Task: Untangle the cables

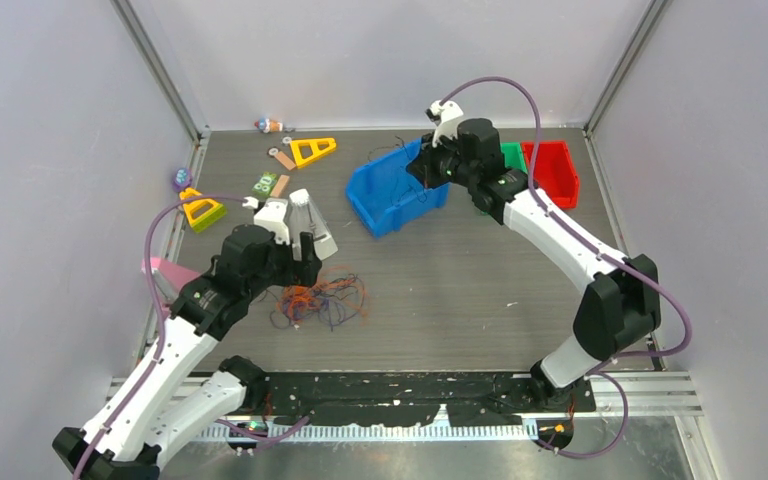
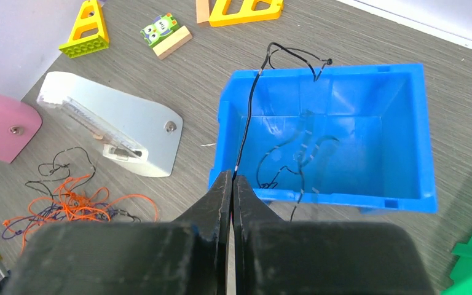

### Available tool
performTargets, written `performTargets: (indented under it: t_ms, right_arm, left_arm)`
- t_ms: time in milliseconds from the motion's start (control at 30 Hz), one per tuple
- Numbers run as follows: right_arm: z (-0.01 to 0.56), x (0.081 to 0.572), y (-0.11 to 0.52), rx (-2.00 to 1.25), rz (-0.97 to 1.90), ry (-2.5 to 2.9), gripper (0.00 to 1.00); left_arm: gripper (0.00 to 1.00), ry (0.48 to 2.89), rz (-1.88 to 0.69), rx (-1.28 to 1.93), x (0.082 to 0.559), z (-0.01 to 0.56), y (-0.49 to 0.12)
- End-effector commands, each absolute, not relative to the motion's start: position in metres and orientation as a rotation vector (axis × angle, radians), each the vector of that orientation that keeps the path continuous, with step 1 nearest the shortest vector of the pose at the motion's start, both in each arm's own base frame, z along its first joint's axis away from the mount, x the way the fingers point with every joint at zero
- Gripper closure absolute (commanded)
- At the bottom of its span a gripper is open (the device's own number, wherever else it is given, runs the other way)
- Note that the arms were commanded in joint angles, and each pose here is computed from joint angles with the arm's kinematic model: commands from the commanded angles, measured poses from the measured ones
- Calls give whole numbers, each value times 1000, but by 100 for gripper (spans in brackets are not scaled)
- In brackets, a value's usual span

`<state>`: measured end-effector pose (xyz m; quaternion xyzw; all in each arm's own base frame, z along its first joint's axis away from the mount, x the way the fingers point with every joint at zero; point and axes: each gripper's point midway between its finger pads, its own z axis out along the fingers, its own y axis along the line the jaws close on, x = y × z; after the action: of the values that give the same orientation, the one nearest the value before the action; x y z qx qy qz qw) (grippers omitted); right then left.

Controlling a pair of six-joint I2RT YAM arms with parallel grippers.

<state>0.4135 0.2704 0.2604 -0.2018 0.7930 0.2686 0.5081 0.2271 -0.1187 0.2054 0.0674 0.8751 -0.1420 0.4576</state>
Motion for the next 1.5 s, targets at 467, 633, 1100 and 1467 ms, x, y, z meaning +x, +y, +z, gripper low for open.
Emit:
performTargets:
  t_ms: [467, 633, 1100, 1467]
  right_arm:
    - [378, 377, 254, -472, 676, 1651, 94]
    - [368, 374, 256, -461, 710, 1670, 94]
    - [400, 403, 278, -479, 742, 1633, 95]
    - [456, 418, 298, -482, 823, 1556, 95]
  left_arm:
    - [17, 2100, -257, 356, 233, 232, -115]
    - [17, 2062, -277, 382, 235, 224, -119]
    - [17, 2034, -258, 377, 233, 227, -114]
    - [17, 2029, -247, 372, 234, 227, -112]
